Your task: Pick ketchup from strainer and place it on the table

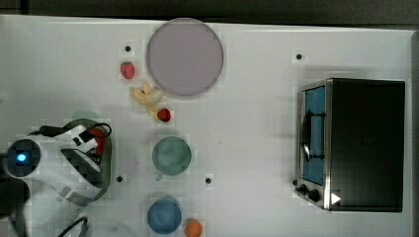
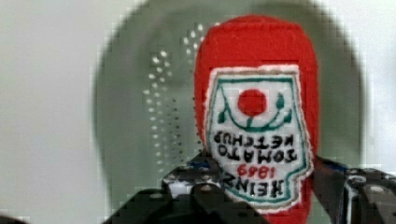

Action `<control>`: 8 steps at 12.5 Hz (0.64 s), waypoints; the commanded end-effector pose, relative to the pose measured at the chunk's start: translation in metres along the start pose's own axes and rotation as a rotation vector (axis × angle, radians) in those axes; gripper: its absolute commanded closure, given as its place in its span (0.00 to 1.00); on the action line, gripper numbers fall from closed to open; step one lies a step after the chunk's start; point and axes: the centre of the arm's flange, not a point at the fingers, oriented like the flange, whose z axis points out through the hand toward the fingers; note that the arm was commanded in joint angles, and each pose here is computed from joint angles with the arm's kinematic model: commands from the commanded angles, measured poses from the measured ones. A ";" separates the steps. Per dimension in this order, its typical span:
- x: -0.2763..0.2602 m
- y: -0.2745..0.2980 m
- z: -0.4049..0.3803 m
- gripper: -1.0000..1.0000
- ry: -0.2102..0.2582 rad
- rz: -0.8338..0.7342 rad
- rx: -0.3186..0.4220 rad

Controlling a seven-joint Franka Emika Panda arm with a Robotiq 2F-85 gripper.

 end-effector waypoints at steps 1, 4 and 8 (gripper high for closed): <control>0.004 -0.011 -0.080 0.44 0.066 0.022 0.024; 0.017 0.005 -0.126 0.44 0.024 -0.014 0.026; 0.045 0.047 -0.176 0.44 0.005 -0.027 -0.006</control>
